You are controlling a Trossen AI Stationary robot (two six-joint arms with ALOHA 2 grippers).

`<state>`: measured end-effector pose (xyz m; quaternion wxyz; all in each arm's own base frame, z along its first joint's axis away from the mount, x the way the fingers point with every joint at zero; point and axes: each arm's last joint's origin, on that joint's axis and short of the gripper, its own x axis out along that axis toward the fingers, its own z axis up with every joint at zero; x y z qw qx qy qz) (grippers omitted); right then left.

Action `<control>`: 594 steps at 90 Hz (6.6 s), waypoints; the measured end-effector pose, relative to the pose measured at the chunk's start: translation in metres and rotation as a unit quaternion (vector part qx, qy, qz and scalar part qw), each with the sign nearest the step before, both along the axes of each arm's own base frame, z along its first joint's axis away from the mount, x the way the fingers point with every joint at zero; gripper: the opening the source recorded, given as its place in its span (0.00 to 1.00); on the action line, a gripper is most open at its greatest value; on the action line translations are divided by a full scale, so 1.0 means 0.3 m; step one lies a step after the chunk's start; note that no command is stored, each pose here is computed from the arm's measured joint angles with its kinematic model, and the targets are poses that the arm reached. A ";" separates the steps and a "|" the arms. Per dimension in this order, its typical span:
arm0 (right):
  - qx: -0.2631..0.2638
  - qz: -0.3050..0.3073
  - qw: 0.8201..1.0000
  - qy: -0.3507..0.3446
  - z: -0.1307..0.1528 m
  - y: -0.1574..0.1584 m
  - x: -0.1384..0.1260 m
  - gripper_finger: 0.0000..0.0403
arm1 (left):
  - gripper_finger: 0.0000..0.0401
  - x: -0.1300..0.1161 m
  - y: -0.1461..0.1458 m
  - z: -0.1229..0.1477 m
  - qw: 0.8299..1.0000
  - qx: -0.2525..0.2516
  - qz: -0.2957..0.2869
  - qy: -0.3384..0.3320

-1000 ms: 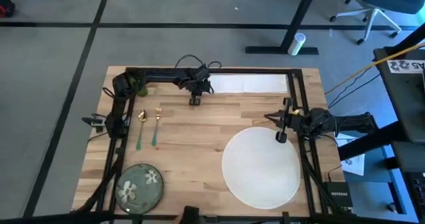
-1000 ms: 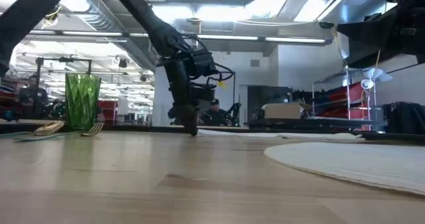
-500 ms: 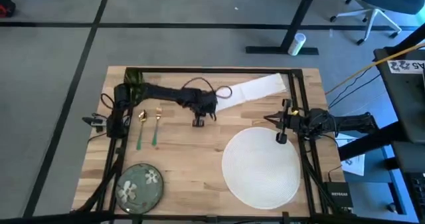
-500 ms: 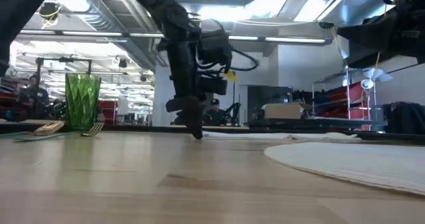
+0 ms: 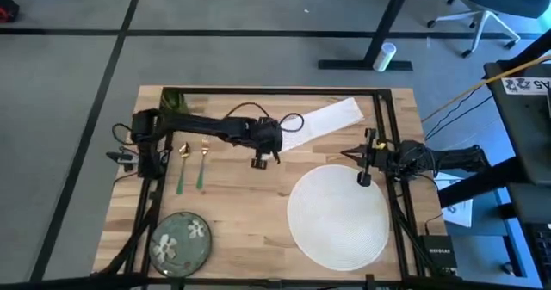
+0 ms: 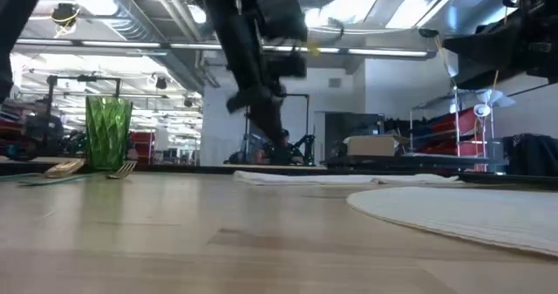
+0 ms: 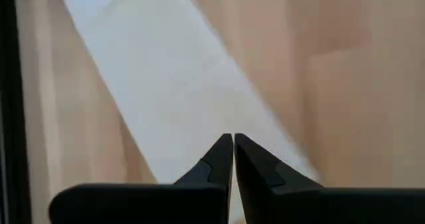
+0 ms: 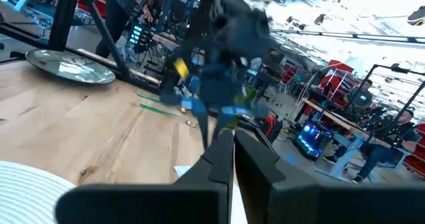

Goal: Set table place
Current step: Fold the white table napkin

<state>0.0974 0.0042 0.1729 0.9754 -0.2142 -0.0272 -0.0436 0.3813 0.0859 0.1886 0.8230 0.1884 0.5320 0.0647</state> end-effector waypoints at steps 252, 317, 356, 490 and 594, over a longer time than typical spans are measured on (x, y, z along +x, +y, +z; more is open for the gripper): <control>0.124 -0.124 0.820 0.545 -0.161 -0.546 0.695 0.00 | 0.00 -0.049 -0.692 -0.196 0.970 -0.213 0.114 -0.004; -0.039 -0.052 0.817 0.574 0.008 -0.459 0.940 0.00 | 0.00 -0.178 -0.592 0.017 0.981 -0.054 0.188 -0.019; 0.009 -0.123 0.764 0.633 -0.083 -0.570 0.815 0.00 | 0.00 -0.242 -0.596 -0.082 0.976 -0.082 0.199 0.037; 0.094 -0.010 0.830 0.550 -0.160 -0.647 0.921 0.00 | 0.00 -0.235 -0.711 -0.243 0.918 -0.250 0.281 -0.125; 0.088 0.015 0.825 0.557 -0.086 -0.660 0.956 0.00 | 0.00 -0.239 -0.646 -0.091 0.957 -0.174 0.172 -0.157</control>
